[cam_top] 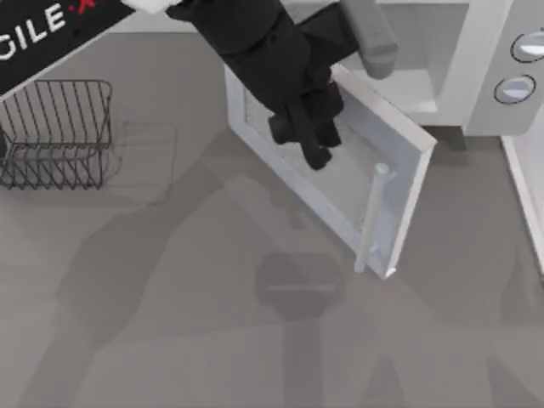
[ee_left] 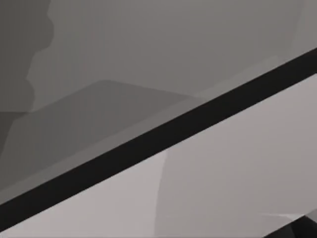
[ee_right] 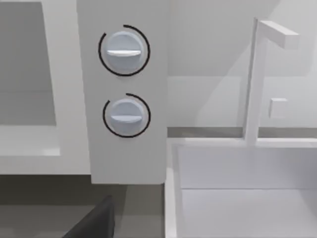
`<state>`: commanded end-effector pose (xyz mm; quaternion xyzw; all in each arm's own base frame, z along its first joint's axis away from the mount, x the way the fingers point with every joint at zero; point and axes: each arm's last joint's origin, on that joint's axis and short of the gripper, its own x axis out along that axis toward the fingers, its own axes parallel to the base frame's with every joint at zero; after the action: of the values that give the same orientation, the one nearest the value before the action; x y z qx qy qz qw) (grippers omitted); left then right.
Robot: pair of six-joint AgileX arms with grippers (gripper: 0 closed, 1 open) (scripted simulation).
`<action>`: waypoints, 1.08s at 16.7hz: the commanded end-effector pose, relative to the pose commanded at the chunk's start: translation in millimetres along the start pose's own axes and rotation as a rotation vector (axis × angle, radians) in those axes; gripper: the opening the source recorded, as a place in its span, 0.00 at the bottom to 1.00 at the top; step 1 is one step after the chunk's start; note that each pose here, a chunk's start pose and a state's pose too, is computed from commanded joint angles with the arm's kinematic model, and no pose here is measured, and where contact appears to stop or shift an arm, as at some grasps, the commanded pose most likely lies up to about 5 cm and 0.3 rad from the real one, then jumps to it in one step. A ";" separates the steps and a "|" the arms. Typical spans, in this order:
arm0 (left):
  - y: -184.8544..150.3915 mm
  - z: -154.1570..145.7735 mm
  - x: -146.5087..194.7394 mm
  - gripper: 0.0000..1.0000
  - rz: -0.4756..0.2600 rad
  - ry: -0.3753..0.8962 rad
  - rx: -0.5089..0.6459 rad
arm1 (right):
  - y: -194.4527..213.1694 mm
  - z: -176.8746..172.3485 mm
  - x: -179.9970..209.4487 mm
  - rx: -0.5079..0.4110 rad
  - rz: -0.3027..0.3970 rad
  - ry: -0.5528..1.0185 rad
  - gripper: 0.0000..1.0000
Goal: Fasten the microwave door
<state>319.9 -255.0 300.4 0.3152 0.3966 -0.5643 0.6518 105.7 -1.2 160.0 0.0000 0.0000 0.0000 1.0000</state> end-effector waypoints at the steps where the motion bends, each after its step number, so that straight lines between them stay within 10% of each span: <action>1: -1.3 0.1 6.5 0.00 -0.022 0.017 -0.006 | 0.0 0.0 0.0 0.000 0.000 0.000 1.00; 18: -5.6 18.6 4.6 0.00 0.018 -0.013 0.008 | 0.0 0.0 0.0 0.000 0.000 0.000 1.00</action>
<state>317.7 -274.1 305.7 0.3178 0.3874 -0.5622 0.6580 105.7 -1.2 160.0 0.0000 0.0000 0.0000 1.0000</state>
